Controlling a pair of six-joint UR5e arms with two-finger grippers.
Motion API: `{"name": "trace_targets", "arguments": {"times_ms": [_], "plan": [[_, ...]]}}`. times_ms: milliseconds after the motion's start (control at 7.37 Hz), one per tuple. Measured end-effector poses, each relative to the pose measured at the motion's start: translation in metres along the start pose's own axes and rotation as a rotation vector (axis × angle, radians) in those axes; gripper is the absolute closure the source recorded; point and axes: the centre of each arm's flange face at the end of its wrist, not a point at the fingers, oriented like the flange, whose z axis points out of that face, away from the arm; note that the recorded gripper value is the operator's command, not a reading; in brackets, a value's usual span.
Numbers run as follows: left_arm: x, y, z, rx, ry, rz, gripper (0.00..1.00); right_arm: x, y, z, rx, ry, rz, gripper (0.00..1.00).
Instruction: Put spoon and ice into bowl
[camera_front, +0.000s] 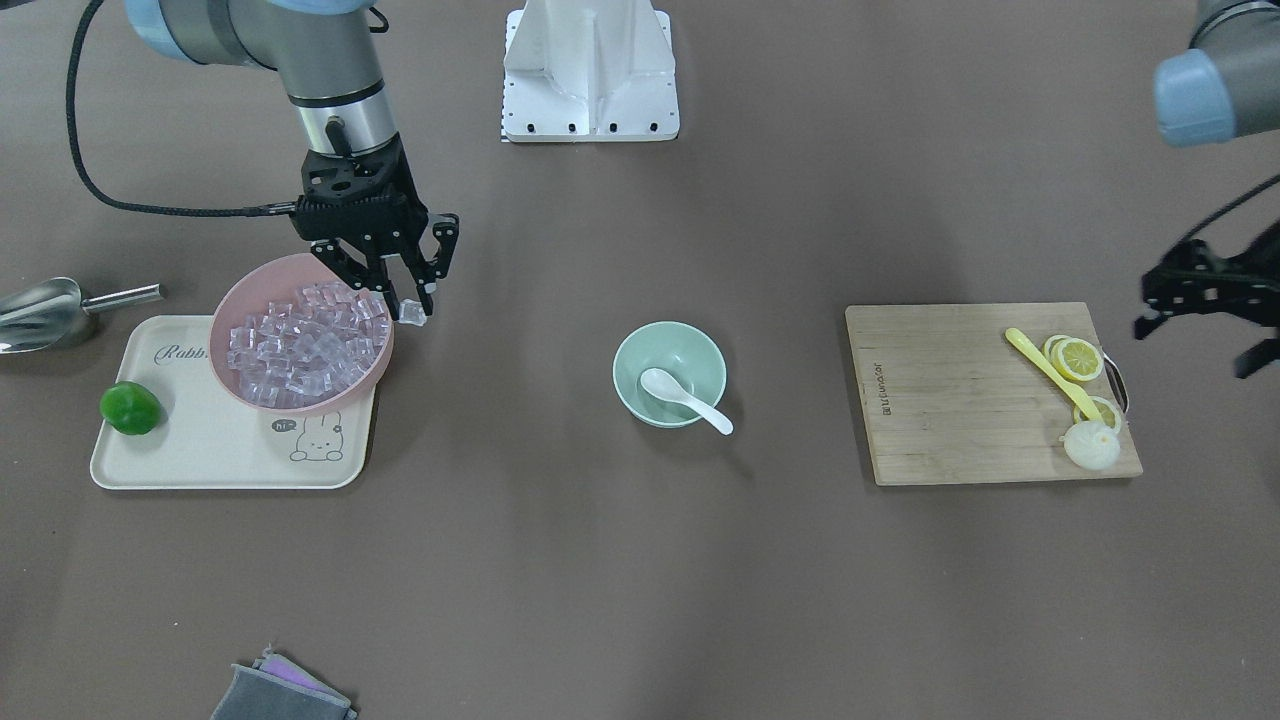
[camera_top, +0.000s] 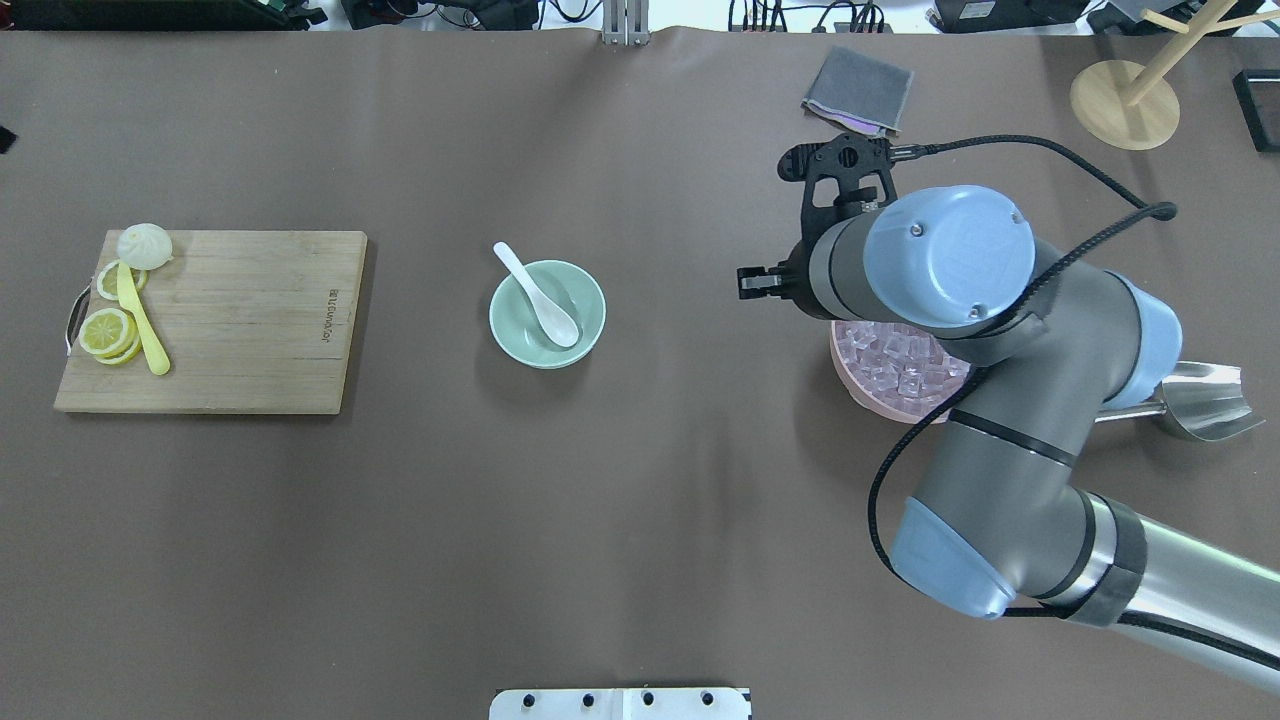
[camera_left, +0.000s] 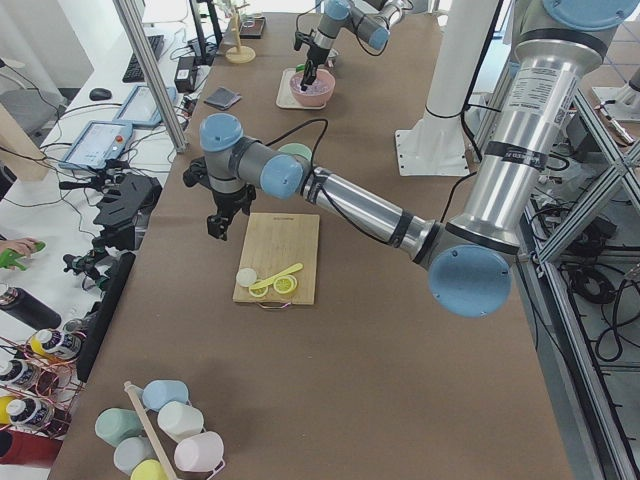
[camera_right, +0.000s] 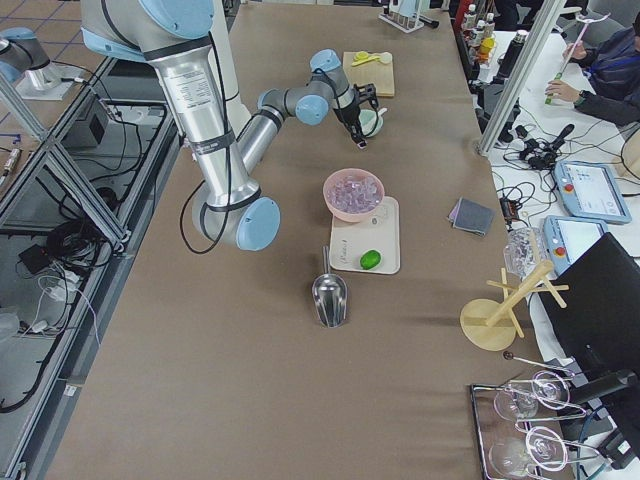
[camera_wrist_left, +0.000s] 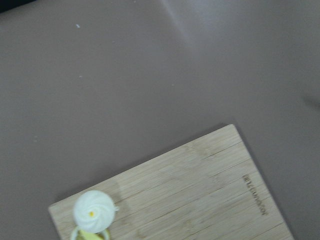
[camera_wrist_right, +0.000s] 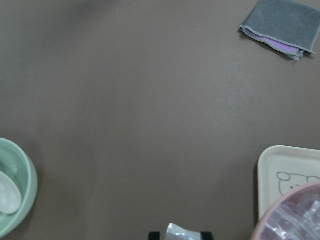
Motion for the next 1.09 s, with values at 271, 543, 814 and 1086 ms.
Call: {"name": "trace_targets", "arguments": {"times_ms": [271, 543, 814, 1086], "plan": [[-0.101, 0.065, 0.01, -0.069, -0.012, -0.024, 0.01, -0.047, -0.009, 0.004, 0.001, -0.034, 0.044, 1.0], [-0.149, 0.119, 0.021, -0.096, -0.007, -0.105, 0.01, -0.108, -0.011, 0.022, 0.003, -0.037, 0.082, 1.0], [-0.176, 0.166, 0.023, -0.11, 0.0, -0.201, 0.01, -0.169, -0.001, 0.047, 0.003, -0.016, 0.114, 1.0], [-0.183, 0.184, 0.026, -0.118, 0.002, -0.232, 0.01, -0.221, 0.009, 0.065, -0.003, 0.006, 0.144, 1.0]]}}
